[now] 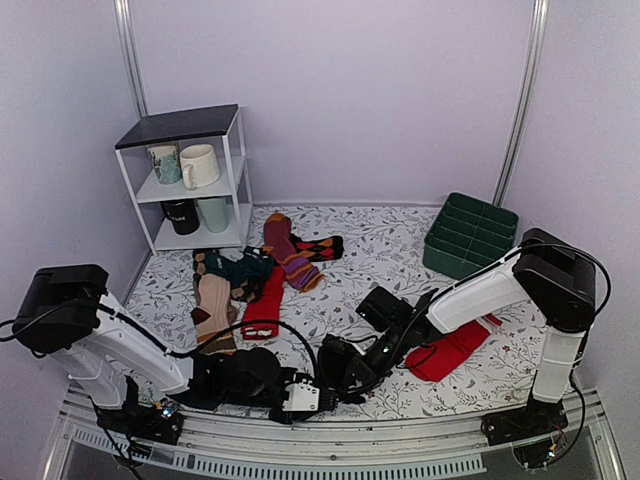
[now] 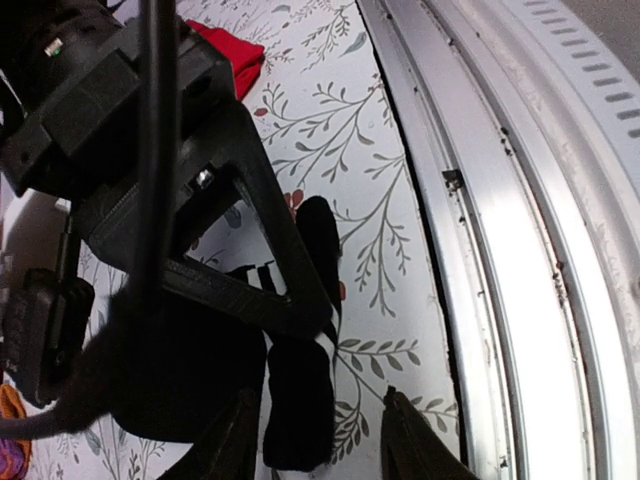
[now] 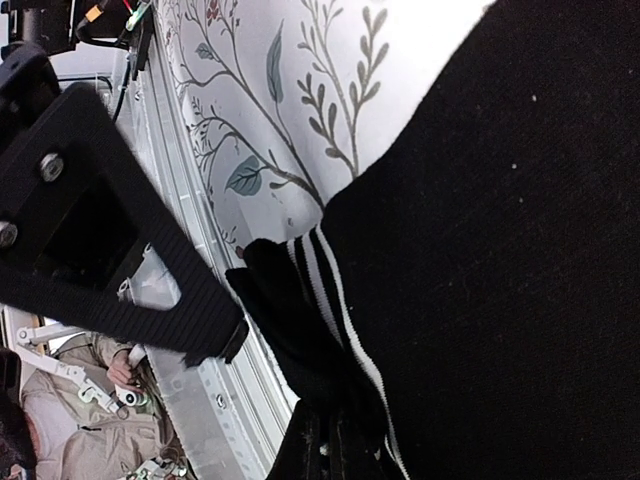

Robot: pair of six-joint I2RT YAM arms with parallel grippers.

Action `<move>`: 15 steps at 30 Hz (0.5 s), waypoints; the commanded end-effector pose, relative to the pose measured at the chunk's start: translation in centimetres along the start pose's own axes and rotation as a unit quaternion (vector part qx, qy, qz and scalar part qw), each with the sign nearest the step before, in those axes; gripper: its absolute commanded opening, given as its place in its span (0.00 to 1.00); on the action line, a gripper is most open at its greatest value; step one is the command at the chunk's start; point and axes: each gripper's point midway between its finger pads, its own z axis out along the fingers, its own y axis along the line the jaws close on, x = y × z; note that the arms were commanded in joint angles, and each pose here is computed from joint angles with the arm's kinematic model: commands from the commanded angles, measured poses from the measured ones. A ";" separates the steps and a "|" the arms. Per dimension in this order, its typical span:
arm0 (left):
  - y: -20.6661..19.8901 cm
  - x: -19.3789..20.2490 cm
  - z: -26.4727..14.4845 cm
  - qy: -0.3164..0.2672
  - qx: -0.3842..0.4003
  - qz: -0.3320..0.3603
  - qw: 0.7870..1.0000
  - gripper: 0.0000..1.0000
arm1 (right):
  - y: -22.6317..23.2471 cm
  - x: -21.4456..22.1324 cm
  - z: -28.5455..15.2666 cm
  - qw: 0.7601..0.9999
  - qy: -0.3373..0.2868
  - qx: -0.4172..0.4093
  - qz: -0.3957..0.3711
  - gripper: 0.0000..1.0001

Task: Roll the socks
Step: Roll the sock at the center of the board.

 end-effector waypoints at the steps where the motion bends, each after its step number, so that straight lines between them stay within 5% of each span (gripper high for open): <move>1: 0.6 -1.8 -0.4 -0.033 -0.037 0.022 0.999 0.43 | -5.4 4.9 1.1 0.989 0.069 0.084 0.097 0.00; 4: 0.0 -2.5 -0.7 -0.056 -0.027 0.024 0.998 0.42 | -5.4 4.9 1.1 0.989 0.071 0.083 0.099 0.00; 15: -0.5 -0.1 2.2 0.008 -0.007 0.003 1.000 0.40 | -5.5 5.0 1.2 0.989 0.073 0.082 0.104 0.00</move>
